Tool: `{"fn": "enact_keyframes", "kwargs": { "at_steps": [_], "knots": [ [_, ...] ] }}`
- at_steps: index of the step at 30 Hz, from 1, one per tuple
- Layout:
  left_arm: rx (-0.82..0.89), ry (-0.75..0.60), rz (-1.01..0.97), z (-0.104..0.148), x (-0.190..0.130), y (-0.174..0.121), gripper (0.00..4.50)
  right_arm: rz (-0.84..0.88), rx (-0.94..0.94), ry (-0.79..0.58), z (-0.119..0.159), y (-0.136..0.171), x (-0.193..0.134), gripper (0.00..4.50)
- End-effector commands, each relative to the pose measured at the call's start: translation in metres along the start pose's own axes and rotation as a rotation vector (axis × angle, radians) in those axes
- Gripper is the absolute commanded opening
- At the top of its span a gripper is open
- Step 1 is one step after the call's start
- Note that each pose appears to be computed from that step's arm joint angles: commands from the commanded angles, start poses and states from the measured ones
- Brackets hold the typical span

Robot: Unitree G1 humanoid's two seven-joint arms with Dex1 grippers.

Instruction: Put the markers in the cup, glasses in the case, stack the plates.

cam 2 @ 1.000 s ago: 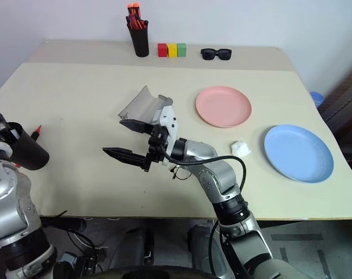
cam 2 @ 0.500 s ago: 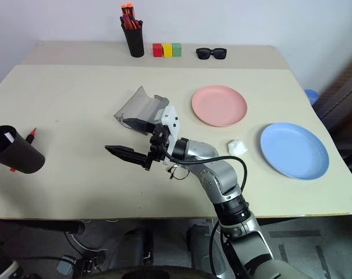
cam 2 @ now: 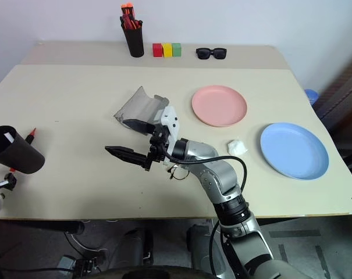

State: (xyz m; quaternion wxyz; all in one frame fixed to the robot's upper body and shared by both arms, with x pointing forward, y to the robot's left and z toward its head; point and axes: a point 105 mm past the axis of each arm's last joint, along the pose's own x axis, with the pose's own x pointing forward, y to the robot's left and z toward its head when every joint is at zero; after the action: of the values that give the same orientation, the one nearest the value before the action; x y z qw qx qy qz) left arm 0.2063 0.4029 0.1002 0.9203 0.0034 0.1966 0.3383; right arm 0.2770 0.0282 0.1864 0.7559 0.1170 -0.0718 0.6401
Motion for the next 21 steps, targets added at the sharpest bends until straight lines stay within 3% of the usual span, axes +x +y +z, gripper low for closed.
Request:
{"fn": "enact_keyframes", "kwargs": {
  "at_steps": [1, 21],
  "knots": [
    [0.023, -0.021, 0.019, 0.009, 0.001, 0.003, 4.35, 0.017, -0.022, -0.046, 0.012, 0.006, 0.002, 4.50],
    [-0.046, 0.054, -0.017, 0.005, 0.018, -0.018, 4.35, -0.003, -0.023, -0.055, 0.013, 0.004, 0.003, 4.50]
  ]
}}
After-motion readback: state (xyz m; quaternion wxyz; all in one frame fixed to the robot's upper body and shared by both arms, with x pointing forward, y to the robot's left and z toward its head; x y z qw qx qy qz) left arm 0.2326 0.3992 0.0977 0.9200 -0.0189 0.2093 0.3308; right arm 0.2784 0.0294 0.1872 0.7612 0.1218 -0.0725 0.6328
